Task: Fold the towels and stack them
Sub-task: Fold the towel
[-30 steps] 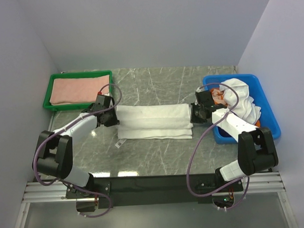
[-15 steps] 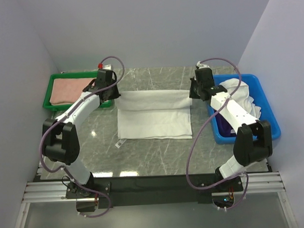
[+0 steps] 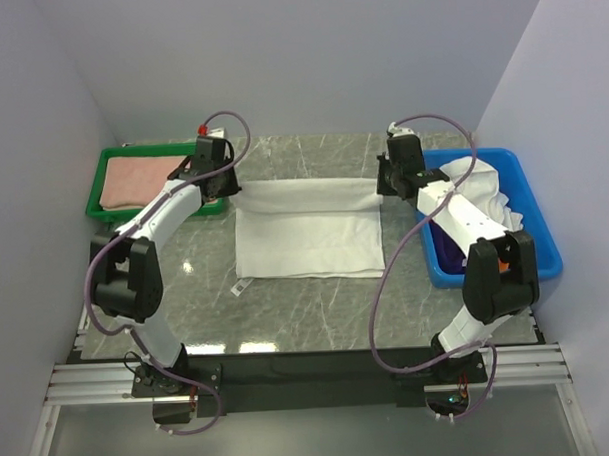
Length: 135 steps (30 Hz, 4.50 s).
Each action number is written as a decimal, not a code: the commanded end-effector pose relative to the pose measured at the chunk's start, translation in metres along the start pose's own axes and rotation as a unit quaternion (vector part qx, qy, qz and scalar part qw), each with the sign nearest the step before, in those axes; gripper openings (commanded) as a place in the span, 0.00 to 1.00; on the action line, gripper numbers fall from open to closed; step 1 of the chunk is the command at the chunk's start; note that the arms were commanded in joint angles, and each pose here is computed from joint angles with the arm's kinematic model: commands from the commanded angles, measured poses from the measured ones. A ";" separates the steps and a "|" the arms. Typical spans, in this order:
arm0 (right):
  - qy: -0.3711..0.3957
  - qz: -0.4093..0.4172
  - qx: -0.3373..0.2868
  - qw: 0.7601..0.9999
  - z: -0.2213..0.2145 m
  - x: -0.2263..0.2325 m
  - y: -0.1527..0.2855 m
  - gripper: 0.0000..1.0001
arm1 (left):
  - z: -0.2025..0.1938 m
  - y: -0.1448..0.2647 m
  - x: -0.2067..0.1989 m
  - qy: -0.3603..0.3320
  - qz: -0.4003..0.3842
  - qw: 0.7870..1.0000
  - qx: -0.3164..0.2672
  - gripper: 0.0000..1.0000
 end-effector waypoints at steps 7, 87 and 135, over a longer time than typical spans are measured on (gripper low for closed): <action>-0.021 -0.001 -0.001 1.000 -0.041 -0.006 0.034 0.00 | -0.040 0.039 0.035 0.014 0.002 1.000 0.024 0.01; -0.042 0.153 0.094 0.983 -0.110 0.104 0.045 0.49 | -0.171 0.084 0.010 0.072 -0.045 0.985 0.152 0.53; -0.169 0.007 0.092 0.981 -0.178 0.038 0.053 0.47 | -0.196 0.079 0.082 0.163 0.032 0.978 0.123 0.45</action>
Point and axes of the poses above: each gripper's point midway between its finger pads, its own y axis back along the fingers, its own x axis along the line the jaws close on, z = x × y, the point moved 1 cm from there along y, back along the fingers, and after that the axes turned 15 degrees about y, right-handed, at the moved point
